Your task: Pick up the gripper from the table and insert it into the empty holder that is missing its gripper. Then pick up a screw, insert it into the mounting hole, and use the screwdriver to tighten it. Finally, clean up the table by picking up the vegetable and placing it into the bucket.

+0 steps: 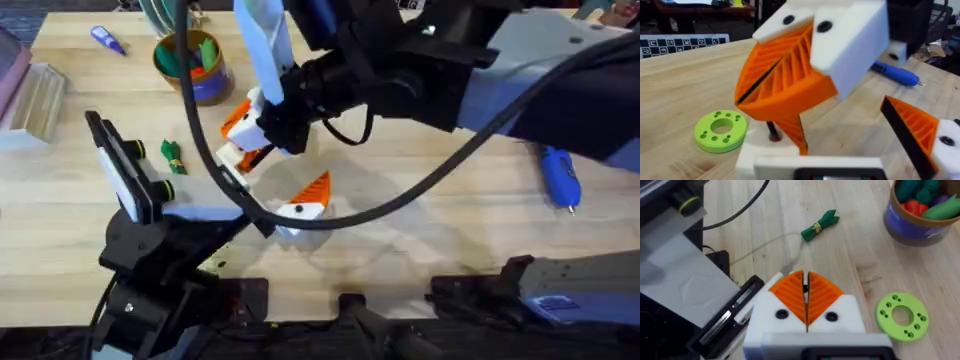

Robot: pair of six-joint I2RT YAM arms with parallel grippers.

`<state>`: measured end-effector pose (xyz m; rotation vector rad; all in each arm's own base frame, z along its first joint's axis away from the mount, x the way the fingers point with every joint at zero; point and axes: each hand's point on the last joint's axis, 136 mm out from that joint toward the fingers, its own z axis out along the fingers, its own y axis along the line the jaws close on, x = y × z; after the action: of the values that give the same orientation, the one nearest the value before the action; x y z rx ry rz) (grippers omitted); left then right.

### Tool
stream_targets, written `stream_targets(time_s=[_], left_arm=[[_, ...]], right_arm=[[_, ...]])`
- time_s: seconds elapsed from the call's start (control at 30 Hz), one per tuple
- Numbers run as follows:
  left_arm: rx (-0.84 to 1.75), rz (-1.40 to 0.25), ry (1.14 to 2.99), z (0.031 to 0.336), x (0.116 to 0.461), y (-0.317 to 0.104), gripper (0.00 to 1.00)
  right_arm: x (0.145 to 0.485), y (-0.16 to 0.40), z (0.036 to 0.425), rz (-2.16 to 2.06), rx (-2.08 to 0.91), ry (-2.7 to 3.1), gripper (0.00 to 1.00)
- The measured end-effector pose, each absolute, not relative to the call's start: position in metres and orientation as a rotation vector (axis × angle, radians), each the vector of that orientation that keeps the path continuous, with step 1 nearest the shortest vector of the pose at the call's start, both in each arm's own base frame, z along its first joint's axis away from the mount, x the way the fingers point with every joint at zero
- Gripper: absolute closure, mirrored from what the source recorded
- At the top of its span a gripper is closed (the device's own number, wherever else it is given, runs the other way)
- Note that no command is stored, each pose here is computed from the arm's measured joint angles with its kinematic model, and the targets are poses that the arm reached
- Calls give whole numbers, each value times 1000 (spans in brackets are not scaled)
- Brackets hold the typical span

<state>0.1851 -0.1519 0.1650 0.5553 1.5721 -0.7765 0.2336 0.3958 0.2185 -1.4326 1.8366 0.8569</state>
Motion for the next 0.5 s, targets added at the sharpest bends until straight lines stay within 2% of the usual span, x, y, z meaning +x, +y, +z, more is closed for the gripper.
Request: stream_targets(time_s=[0.5], left_arm=[[546,-790,1579,165,185,-152,13]], right_arm=[[231,392,207,842,-1471,1863,996]])
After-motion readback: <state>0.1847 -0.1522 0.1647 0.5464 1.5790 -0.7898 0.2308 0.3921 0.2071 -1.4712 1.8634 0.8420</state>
